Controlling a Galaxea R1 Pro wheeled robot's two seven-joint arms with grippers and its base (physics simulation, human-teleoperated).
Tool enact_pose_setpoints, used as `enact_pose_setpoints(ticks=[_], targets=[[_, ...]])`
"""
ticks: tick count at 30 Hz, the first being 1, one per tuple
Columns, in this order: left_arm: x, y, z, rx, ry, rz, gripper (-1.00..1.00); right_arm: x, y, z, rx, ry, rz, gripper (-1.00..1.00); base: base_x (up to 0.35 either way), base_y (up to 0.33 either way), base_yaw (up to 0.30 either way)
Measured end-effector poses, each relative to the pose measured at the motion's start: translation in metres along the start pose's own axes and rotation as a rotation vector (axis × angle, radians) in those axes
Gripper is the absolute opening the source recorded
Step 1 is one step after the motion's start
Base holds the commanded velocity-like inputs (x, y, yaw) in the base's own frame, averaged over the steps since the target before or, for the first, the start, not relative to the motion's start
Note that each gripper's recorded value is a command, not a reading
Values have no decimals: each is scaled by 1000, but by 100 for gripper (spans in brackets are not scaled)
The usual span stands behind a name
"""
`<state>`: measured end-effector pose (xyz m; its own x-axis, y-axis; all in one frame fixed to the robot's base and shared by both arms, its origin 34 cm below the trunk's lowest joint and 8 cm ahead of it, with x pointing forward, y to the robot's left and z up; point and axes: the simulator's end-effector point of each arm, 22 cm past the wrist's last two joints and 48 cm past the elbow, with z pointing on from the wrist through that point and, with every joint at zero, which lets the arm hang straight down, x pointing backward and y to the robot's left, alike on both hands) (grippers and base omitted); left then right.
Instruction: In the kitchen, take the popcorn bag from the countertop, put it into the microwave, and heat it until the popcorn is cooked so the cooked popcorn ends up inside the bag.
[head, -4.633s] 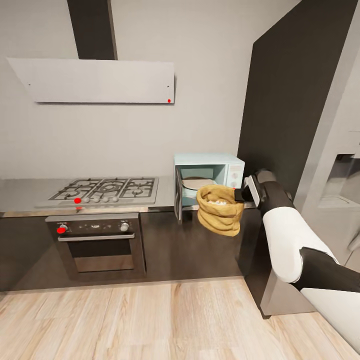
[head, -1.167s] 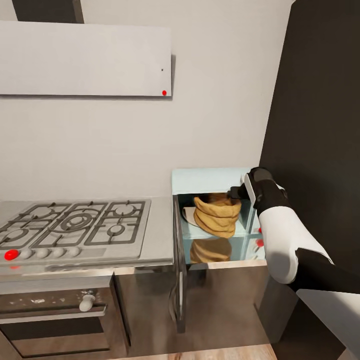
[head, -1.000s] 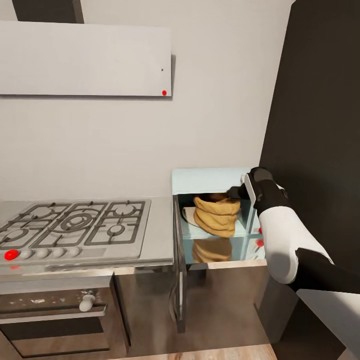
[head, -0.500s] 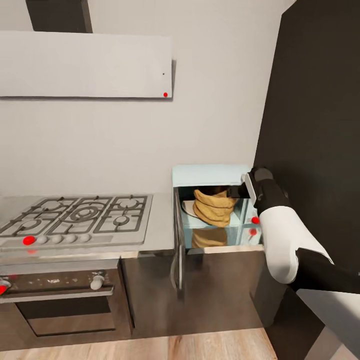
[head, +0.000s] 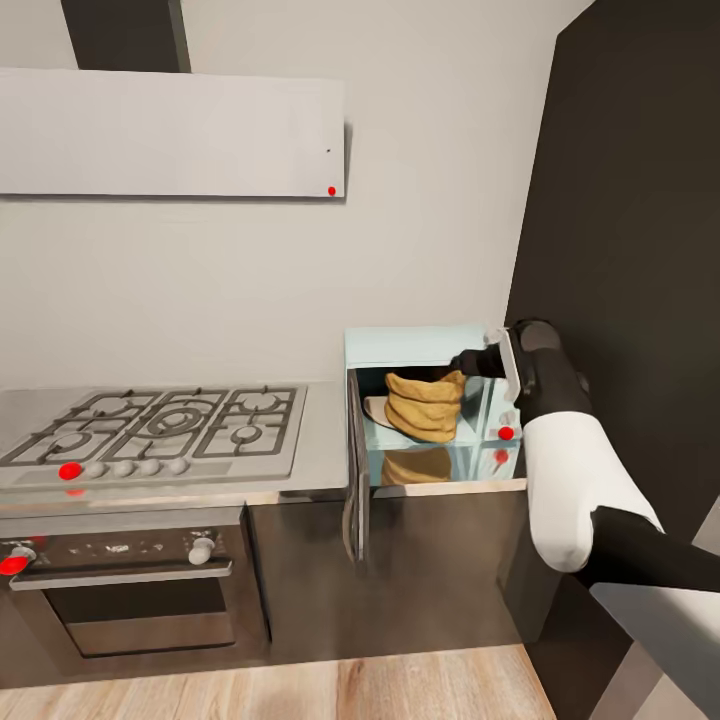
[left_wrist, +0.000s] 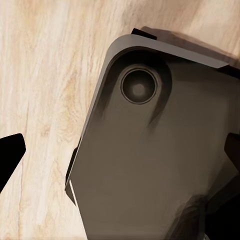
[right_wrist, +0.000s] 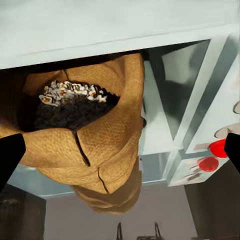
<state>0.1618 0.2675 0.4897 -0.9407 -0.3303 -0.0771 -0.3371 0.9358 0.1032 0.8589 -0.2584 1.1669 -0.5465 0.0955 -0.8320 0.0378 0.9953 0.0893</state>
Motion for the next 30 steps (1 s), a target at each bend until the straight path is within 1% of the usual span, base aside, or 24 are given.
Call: enact_pose_setpoints(ticks=[1, 2, 5, 6, 9, 14, 16, 17, 20, 23, 26, 28, 30], targets=[[0, 0, 0, 0, 0, 0, 100, 1, 0, 0, 1, 0, -1, 100, 0, 0, 0], [0, 0, 0, 0, 0, 0, 100, 14, -1, 6, 5, 21, -4, 100, 0, 0, 0], [0, 0, 0, 0, 0, 1, 100, 77, -12, 29, 19, 111, -3, 100, 0, 0, 0], [0, 0, 0, 1, -1, 1, 100, 91, -15, 33, 23, 126, 0, 100, -21, 0, 0], [0, -1, 0, 1, -1, 2, 100, 101, -19, 33, 29, 124, 5, 100, -230, 0, 0], [0, -1, 0, 2, 0, 3, 100, 130, -15, 41, 21, 167, 3, 100, -255, 0, 0], [0, -2, 0, 3, 0, 5, 100, 135, -9, 49, -2, 117, -9, 100, -115, 0, 0], [0, -2, 0, 3, 0, 6, 100, 137, 0, 53, -31, 85, -15, 100, -52, 0, 0], [0, -1, 0, 2, 0, 3, 100, 140, 19, 60, -90, 8, -33, 100, -16, 0, 0], [0, 0, 0, 0, -1, 1, 100, 131, 32, 61, -114, -59, -46, 100, -3, 0, 0], [-1, 0, 0, 0, -2, 1, 100, 106, 42, 57, -132, -184, -61, 100, 0, 0, 0], [-1, 0, 0, -1, -2, 1, 100, 100, 44, 56, -137, -219, -63, 100, 0, 0, 0], [-1, 0, 0, 0, -2, 1, 100, 98, 43, 56, -132, -227, -63, 100, 0, 0, 0]])
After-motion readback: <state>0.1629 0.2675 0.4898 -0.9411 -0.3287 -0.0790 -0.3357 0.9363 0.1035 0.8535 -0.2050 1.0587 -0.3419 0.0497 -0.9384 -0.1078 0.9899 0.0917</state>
